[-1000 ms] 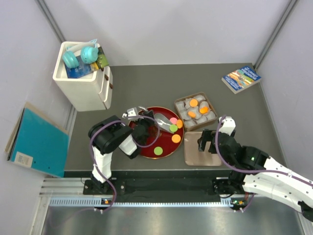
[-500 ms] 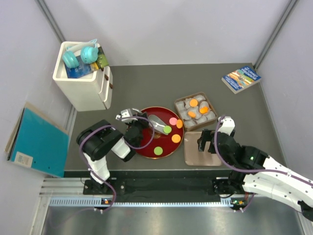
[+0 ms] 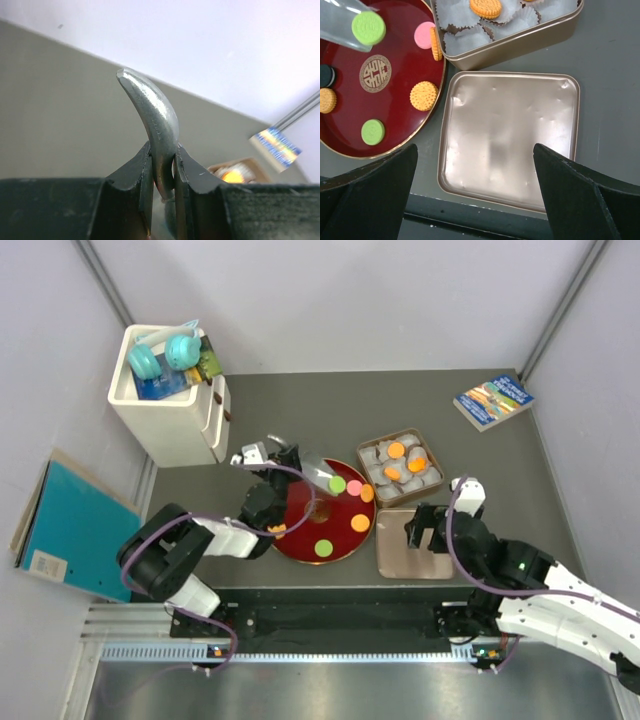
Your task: Pack the cookies
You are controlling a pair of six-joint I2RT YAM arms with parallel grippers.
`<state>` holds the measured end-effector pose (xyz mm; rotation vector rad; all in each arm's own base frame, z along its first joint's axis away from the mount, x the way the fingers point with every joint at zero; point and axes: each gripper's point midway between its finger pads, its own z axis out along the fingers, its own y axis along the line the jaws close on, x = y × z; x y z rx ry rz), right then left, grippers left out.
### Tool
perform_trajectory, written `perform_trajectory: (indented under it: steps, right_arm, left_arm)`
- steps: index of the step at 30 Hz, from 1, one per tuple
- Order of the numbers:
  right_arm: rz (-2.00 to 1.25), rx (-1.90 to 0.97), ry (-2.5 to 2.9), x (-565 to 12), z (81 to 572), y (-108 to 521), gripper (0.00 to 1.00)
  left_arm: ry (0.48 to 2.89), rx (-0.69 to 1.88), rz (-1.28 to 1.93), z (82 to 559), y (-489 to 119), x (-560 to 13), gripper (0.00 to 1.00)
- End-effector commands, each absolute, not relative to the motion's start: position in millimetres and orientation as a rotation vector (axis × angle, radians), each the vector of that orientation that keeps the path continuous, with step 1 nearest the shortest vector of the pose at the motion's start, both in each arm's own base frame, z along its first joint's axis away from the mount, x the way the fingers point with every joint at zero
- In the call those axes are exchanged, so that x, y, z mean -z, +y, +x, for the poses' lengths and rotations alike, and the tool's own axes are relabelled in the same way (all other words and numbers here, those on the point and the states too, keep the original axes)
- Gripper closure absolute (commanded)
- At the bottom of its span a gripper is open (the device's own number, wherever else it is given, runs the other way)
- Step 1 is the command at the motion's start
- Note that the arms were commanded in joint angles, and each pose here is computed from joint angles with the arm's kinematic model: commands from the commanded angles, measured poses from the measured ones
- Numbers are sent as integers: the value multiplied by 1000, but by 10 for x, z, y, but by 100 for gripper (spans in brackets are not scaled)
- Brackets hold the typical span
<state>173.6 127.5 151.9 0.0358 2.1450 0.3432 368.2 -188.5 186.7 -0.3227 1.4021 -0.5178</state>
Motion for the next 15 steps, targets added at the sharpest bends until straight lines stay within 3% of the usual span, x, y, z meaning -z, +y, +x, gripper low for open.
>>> perform_trajectory:
  steps: [1, 15]
  right_arm:
    - [71, -383, 2062, -1848, 1795, 1257, 1]
    - [89, -384, 2028, -1973, 1761, 1132, 1]
  left_arm:
    - [1244, 639, -338, 3782, -2028, -2512, 100]
    - [1223, 654, -308, 4464, -2585, -2702, 100]
